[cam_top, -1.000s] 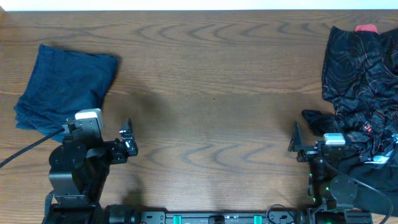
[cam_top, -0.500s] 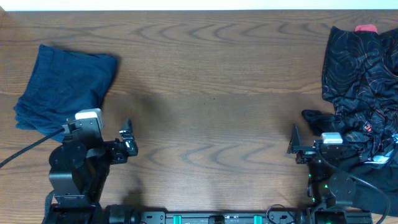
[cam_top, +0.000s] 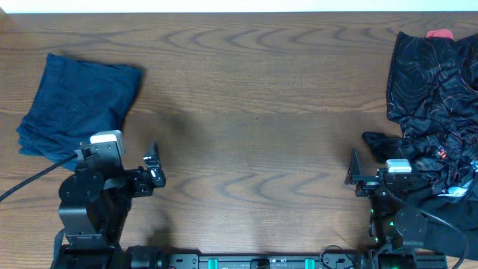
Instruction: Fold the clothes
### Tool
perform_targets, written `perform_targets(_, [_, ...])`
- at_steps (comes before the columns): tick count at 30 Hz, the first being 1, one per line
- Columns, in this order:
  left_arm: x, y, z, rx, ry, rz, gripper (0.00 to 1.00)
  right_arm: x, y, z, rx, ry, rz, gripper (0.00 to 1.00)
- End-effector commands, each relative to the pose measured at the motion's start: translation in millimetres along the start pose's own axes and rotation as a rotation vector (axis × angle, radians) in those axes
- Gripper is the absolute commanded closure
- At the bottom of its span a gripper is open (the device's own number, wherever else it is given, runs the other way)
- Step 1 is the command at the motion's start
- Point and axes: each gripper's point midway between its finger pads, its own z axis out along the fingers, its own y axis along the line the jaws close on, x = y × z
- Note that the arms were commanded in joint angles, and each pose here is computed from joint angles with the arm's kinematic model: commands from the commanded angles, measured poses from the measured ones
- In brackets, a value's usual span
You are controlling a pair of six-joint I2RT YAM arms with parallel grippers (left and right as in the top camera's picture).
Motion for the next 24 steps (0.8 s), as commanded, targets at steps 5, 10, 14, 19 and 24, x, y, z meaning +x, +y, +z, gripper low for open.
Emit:
perform_targets(5, [3,3,0,-0.016,0.006,-0.012,0.02,2,-3,0,0.016,0.006,0.014,0.01])
perform_targets(10, [36,11,-12,-0.043,0.095,-0.009,0.02,2,-3,0,0.016,0.006,0.014,0.01])
perform_targets(14, [60,23,-6,-0.08,0.051,-0.022,0.02,2,-3,0,0.016,0.006,0.014,0.01])
perform_targets(19, [85,35,19,-0.096,-0.079,-0.024,0.02,2,-3,0,0.016,0.006,0.014,0.01])
perform_targets(24, [88,42,44,-0.095,-0.246,-0.027,0.02,2,-3,0,0.016,0.006,0.014,0.01])
